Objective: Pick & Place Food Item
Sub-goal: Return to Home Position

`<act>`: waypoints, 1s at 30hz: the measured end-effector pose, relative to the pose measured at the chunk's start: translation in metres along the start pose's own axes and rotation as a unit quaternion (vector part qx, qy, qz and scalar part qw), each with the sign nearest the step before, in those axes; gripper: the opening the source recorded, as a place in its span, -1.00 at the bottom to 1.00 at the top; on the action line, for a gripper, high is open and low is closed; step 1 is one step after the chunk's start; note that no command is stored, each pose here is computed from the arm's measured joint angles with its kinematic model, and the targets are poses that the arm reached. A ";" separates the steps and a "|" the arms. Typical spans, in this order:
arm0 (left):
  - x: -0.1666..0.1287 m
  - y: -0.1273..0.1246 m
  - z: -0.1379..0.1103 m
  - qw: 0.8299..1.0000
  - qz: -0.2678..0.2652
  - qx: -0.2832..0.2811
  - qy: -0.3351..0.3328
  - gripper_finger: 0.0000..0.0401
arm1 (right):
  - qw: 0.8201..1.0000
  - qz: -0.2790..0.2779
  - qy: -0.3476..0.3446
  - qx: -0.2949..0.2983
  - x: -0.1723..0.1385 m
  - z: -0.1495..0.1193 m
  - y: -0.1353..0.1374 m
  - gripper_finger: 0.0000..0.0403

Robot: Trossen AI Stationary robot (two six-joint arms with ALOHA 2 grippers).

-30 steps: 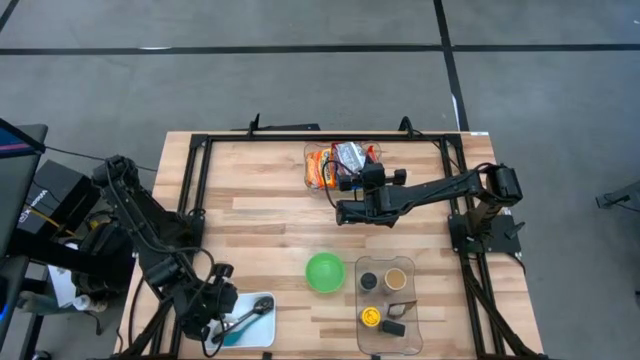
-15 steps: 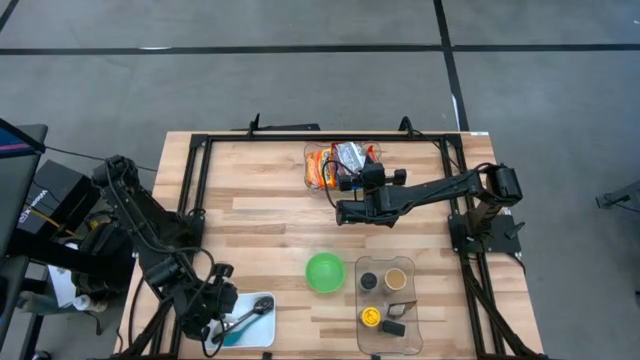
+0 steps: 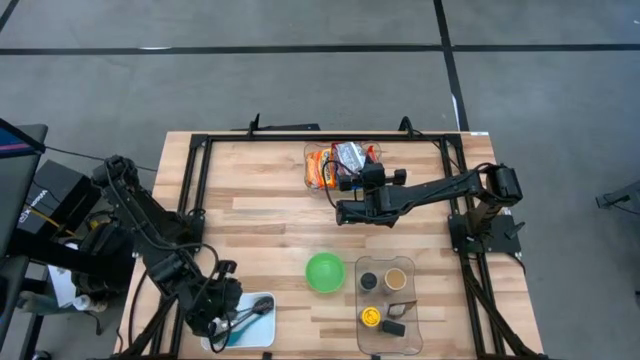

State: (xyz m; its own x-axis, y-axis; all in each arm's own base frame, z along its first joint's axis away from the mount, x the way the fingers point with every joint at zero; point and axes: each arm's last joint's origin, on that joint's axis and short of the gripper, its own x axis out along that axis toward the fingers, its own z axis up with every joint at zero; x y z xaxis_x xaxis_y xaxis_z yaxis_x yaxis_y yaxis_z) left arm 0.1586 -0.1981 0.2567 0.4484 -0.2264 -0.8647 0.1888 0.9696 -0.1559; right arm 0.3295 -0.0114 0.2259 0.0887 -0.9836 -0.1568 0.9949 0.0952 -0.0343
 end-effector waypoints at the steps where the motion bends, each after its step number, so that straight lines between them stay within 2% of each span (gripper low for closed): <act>1: 0.000 0.001 0.001 1.000 0.001 -0.002 0.000 -0.65 | 1.000 0.000 0.000 0.000 0.000 0.000 0.000 -0.99; 7: 0.001 0.007 0.007 1.000 0.007 -0.018 -0.008 -0.62 | 1.000 0.000 0.000 0.000 0.000 0.000 0.000 -0.99; 11: 0.003 0.013 0.018 0.998 0.002 -0.042 -0.037 -0.66 | 1.000 0.000 0.000 0.000 0.000 0.000 0.000 -0.99; 14: 0.004 0.020 0.028 0.994 0.023 -0.064 -0.081 -0.71 | 1.000 0.000 0.000 0.000 0.000 0.000 0.000 -0.99; 16: 0.004 0.027 0.036 0.988 0.057 -0.083 -0.119 -0.74 | 1.000 0.000 0.000 0.000 0.000 0.000 0.000 -0.99; 19: 0.004 0.043 0.050 0.967 0.131 -0.112 -0.187 -0.78 | 1.000 0.000 0.000 0.001 0.000 0.000 0.000 -0.99; 23: 0.001 0.067 0.066 0.929 0.255 -0.093 -0.251 -0.83 | 1.000 0.000 0.000 0.001 0.000 0.000 0.000 -0.99; 27: -0.004 0.094 0.082 0.890 0.358 -0.067 -0.273 -0.87 | 1.000 0.000 0.000 0.000 0.000 0.000 0.000 -0.99; 30: -0.007 0.117 0.092 0.869 0.413 -0.057 -0.268 -0.89 | 1.000 0.000 0.000 0.002 0.000 0.000 0.000 -0.99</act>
State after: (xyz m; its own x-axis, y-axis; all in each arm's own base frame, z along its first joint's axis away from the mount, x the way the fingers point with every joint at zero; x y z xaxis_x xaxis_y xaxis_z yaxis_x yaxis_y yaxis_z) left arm 0.2580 -0.0918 0.2886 0.7380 0.5691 -0.3626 -0.4639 0.8181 0.3397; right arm 0.3297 -0.0114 0.2259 0.0891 -0.9836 -0.1566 0.9950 0.0949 -0.0299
